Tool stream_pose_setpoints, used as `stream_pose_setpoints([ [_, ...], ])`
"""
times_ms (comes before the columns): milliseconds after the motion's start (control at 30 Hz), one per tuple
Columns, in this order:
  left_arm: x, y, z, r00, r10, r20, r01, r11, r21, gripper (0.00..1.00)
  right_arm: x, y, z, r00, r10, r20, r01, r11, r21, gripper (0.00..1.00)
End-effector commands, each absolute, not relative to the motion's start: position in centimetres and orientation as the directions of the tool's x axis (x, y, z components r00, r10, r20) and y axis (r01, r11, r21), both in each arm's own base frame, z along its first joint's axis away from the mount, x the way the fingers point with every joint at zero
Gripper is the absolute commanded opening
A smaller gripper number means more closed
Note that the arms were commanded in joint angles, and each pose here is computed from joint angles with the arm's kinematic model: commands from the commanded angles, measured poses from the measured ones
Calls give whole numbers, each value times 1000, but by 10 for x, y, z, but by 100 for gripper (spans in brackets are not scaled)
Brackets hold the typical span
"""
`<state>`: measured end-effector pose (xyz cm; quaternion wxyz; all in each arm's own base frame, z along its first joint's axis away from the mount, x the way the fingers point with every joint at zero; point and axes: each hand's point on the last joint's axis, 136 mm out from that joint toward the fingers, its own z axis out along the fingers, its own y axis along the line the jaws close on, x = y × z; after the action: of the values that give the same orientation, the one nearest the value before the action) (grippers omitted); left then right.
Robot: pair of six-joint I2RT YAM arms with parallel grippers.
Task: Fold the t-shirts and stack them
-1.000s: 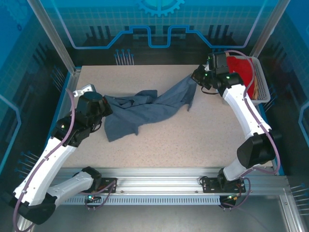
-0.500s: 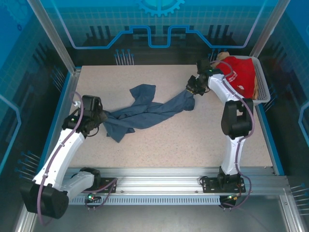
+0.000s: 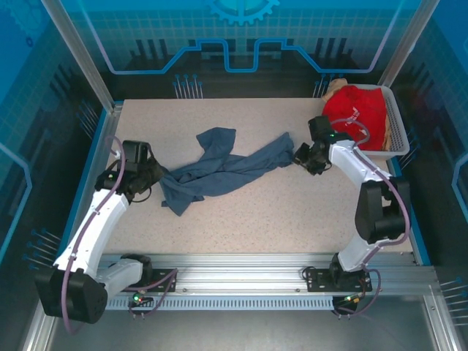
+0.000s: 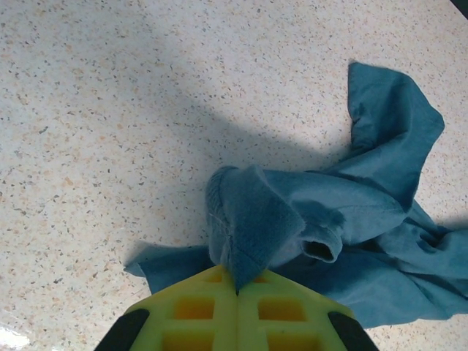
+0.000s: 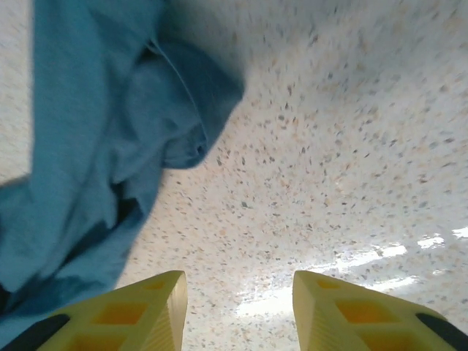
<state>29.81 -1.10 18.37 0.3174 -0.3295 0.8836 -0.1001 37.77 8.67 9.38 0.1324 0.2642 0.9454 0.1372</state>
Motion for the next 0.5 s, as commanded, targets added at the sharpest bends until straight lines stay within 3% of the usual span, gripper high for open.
stream_pose_setpoints([
  [0, 307, -14, 194, -571, -655, -496, -501, 756, -421, 0, 398, 105, 71, -836, 516, -188, 436, 832, 345, 44],
  [200, 311, -16, 198, -568, -655, -499, -488, 756, -436, 0, 427, 115, 44, -835, 523, -172, 447, 826, 343, 42],
  [467, 315, -20, 206, -562, -661, -497, -471, 750, -464, 0, 451, 118, 30, -843, 504, -187, 431, 842, 324, 26],
])
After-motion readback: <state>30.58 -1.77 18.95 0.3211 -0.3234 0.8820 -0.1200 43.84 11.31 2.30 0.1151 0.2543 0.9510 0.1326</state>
